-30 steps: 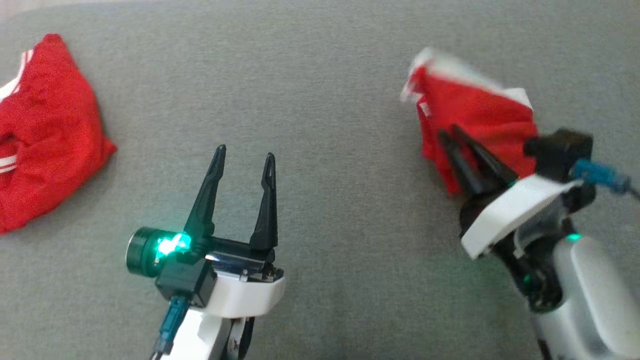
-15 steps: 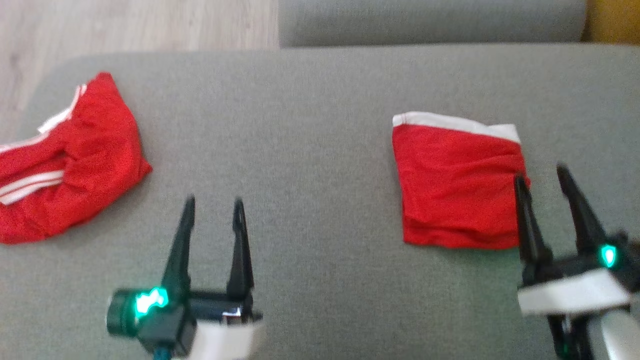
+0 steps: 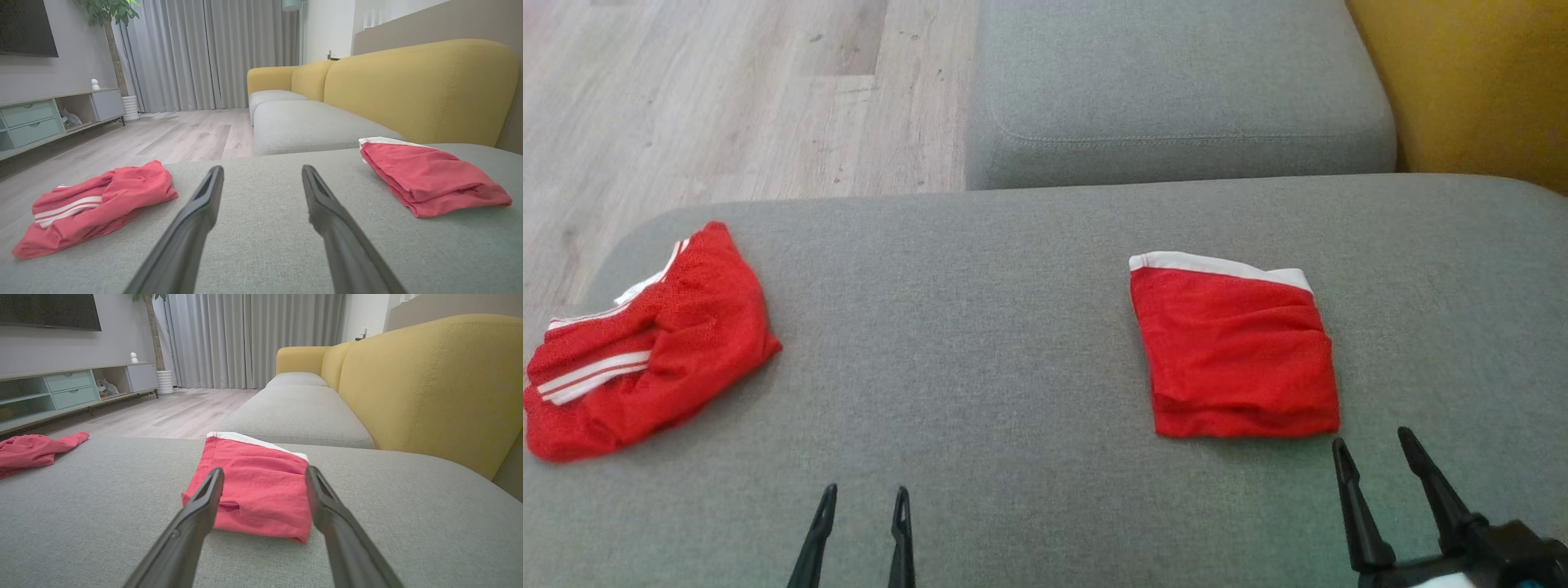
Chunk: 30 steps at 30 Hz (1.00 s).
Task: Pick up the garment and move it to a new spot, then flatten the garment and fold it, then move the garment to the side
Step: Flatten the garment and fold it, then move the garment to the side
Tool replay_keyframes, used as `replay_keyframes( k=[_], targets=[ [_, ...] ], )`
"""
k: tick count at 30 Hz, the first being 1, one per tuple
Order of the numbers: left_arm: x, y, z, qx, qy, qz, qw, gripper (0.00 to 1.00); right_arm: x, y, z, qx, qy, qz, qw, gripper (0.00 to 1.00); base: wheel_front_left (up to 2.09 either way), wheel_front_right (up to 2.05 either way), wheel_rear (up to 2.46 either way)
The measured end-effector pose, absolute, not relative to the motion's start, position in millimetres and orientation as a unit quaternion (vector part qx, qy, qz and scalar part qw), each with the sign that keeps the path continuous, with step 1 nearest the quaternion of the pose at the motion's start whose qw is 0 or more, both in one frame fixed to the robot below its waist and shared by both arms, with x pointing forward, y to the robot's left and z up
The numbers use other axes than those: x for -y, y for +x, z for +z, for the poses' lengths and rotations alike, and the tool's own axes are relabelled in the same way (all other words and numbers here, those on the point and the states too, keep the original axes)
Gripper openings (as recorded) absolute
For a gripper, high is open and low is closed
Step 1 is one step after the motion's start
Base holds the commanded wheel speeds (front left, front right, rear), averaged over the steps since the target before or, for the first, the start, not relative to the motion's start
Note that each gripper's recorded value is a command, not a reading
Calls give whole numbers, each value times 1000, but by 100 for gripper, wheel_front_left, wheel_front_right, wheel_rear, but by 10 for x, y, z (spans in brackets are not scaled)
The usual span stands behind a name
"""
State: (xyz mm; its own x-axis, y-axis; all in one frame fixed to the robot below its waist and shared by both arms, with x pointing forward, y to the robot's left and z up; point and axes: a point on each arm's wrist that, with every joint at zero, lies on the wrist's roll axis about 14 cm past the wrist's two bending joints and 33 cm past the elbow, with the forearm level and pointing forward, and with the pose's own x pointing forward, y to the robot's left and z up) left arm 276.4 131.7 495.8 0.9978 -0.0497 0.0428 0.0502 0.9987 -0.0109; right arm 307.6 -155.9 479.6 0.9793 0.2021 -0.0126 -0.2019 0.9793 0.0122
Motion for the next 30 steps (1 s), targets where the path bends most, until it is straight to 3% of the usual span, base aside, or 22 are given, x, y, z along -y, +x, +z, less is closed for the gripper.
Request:
replay_keyframes(
  k=[20,24,30],
  targets=[
    [-1350,2778,4826,0,-10,-13,1000,100,1540,3039,4755,-13,-5,102,995,100,0,0,0],
    [-1407,2799,4804,-6,-14,-5,1000,100,1642,3074,4570,-45,14,82,996,100,0,0,0],
    [-1435,2894,4769,-17,-22,0,1000,100,1740,3405,4451,-85,61,63,993,100,0,0,0]
  ],
)
